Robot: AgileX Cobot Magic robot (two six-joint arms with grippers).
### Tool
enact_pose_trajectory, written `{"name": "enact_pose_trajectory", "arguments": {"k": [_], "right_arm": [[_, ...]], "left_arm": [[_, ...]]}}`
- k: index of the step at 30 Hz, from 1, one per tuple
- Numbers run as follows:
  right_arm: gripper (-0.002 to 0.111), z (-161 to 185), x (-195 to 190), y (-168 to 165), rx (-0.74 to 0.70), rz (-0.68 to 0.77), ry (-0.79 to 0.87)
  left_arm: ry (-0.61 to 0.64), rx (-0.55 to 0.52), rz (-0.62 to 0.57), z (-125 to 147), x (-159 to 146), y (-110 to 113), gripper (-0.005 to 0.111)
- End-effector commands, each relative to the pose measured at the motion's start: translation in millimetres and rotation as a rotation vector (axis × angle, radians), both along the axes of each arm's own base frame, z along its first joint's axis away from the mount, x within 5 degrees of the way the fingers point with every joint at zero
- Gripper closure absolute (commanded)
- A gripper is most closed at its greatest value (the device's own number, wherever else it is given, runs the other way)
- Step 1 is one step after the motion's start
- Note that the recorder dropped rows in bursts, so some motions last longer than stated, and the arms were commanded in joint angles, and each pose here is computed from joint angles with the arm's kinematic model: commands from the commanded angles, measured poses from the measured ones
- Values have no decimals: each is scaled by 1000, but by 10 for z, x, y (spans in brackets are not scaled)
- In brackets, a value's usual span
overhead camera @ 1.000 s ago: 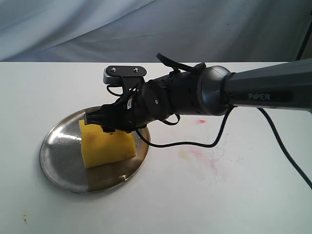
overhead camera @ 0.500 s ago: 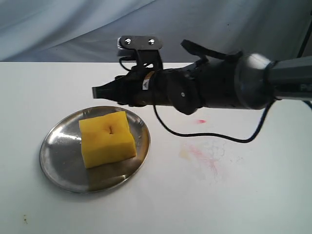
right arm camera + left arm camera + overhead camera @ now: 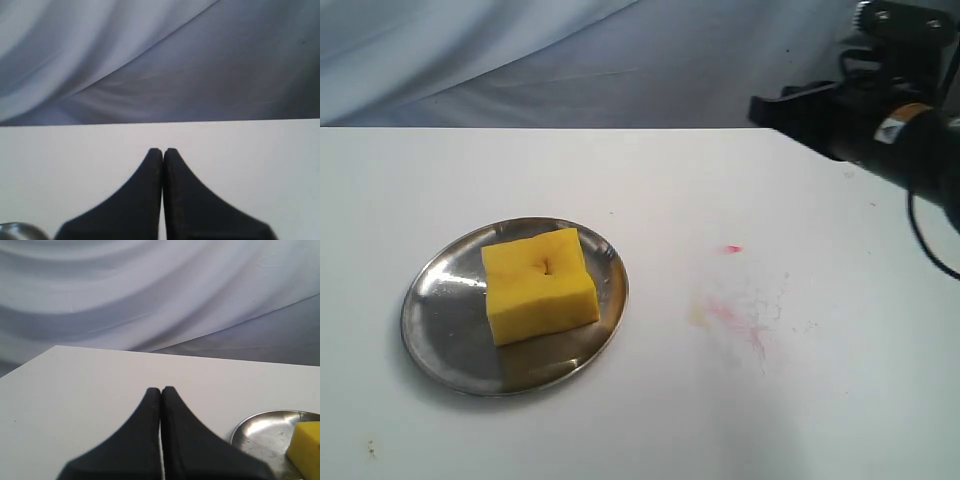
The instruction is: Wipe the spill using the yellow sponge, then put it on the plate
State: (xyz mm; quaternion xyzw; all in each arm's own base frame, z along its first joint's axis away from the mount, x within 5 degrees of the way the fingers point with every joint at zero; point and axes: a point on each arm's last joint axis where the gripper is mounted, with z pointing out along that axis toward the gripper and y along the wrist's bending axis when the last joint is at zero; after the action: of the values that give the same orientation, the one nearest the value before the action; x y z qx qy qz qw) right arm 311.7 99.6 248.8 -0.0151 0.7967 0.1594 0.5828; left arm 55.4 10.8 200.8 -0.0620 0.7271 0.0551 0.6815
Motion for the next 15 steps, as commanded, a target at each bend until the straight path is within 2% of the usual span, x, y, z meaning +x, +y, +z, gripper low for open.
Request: {"name": "enact_pose_trajectory", "arguments": {"k": [1, 7, 15], "right_arm": [[108, 193, -195, -425, -20, -101, -99], [108, 587, -620, -733, 36, -199, -328], [108, 1079, -1385, -824, 95, -201, -610]], "left_arm": [[-4, -3, -6, -11, 0, -4, 107], [-3, -2, -6, -11, 0, -4, 107], [-3, -2, -6, -11, 0, -4, 107]]}}
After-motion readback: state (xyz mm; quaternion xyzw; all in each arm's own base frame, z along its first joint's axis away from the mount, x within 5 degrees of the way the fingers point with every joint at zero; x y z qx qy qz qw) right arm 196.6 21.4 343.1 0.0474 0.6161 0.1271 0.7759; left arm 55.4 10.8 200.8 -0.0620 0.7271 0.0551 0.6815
